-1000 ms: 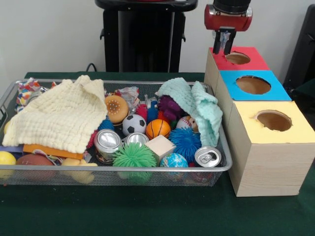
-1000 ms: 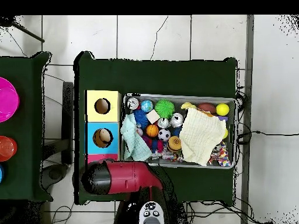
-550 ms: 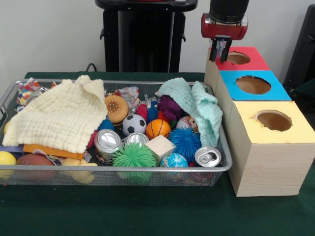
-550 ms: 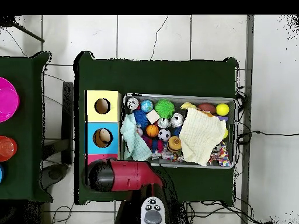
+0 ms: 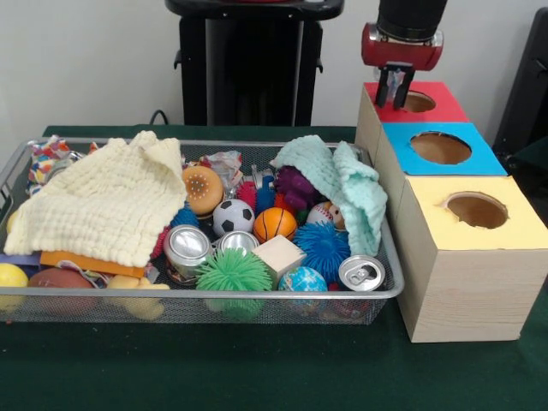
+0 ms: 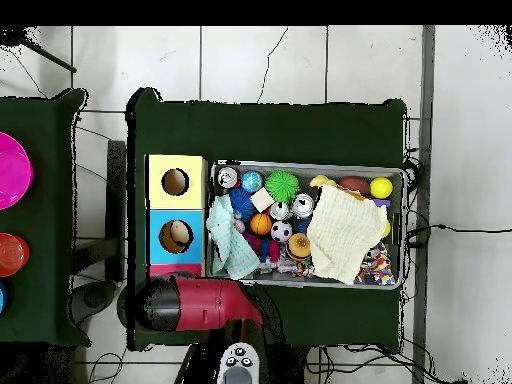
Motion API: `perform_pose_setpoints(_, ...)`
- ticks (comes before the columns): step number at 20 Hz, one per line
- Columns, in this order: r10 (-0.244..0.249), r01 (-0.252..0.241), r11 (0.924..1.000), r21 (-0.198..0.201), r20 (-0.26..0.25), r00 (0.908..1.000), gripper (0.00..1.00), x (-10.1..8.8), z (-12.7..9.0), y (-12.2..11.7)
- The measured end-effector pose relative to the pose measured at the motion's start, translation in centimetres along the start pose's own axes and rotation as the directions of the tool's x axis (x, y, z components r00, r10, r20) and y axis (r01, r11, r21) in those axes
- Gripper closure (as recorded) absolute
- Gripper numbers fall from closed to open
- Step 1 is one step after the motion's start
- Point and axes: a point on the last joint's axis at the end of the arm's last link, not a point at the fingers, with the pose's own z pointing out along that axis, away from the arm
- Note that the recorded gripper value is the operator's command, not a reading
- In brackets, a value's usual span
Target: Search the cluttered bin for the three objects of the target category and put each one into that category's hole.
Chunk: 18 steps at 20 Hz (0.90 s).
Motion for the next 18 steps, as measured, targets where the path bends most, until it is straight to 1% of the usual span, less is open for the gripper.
perform_pose_setpoints(2, -0.005, 0.005, 1.0, 0.001, 0.005, 1.0, 1.0, 0.1, -0.2, 0.8)
perform_pose_setpoints(3, -0.014, 0.014, 0.9999, 0.002, 0.015, 0.9998, 1.0, 0.2, -0.4, 2.0)
perform_pose_setpoints(7, -0.024, 0.024, 0.9997, 0.005, 0.036, 0.999, 1.0, 0.1, -0.8, 4.2)
perform_pose_setpoints(10, -0.016, 0.015, 0.9999, 0.006, 0.056, 0.9983, 1.0, -0.5, -0.8, 5.8)
perform_pose_setpoints(11, -0.014, 0.013, 0.9999, 0.007, 0.058, 0.9982, 1.0, -0.6, -0.8, 6.1)
perform_pose_setpoints(14, 0.0, -0.001, 1.0, 0.005, 0.076, 0.9971, 1.0, -1.7, -0.6, 7.2)
perform_pose_setpoints(18, 0.008, -0.008, 1.0, 0.0, 0.08, 0.9968, 1.0, -2.8, -0.5, 7.6)
